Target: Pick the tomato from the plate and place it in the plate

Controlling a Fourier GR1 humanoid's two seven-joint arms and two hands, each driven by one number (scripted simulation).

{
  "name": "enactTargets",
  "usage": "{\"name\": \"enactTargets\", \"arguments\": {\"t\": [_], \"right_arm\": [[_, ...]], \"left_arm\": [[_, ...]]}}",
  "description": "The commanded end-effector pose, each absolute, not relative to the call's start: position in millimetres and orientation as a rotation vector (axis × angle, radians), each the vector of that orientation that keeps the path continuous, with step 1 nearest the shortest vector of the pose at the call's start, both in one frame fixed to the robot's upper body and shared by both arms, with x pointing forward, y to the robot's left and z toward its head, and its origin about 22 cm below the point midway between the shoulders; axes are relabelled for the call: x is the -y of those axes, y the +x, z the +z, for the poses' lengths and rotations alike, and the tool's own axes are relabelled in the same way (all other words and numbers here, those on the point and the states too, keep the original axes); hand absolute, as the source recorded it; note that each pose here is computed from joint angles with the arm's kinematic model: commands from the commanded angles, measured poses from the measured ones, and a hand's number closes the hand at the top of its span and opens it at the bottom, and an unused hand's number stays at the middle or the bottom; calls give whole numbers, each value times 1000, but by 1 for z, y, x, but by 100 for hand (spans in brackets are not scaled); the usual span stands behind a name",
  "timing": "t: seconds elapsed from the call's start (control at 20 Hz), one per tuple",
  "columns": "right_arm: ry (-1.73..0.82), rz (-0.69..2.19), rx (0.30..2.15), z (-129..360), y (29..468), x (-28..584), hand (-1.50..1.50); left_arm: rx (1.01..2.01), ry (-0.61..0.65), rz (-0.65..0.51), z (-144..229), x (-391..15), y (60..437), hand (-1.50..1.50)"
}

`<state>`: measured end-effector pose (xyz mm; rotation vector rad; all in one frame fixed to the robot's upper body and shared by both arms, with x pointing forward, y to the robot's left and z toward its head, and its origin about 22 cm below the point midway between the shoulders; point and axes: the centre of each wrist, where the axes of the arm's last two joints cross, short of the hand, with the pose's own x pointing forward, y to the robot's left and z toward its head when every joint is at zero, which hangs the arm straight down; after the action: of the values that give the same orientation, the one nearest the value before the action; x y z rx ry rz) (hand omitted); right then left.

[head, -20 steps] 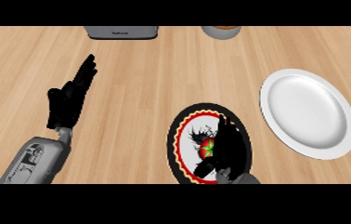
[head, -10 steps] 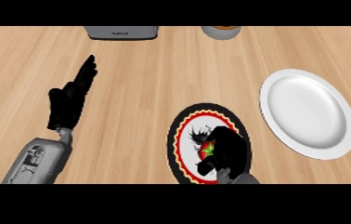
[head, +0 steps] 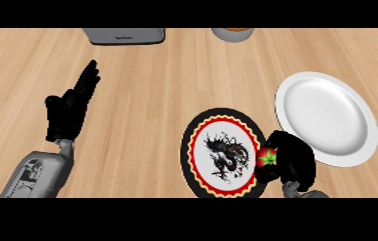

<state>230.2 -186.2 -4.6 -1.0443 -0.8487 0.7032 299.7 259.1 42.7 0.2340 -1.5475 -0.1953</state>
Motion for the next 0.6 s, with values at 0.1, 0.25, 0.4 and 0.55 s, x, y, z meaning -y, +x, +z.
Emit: {"name": "enactTargets", "arguments": {"t": [0.1, 0.25, 0.4, 0.55], "right_arm": [[-1184, 898, 932, 21, 222, 309, 150], [-1261, 849, 1165, 64, 235, 342, 150], [-1259, 833, 1352, 85, 233, 369, 150], [-1229, 837, 1490, 112, 233, 397, 150]], "left_arm": [[1528, 273, -158, 35, -267, 294, 0], [1520, 268, -150, 35, -275, 291, 0], [1516, 279, -134, 32, -277, 290, 0], [1537, 271, -146, 34, -274, 288, 0]]}}
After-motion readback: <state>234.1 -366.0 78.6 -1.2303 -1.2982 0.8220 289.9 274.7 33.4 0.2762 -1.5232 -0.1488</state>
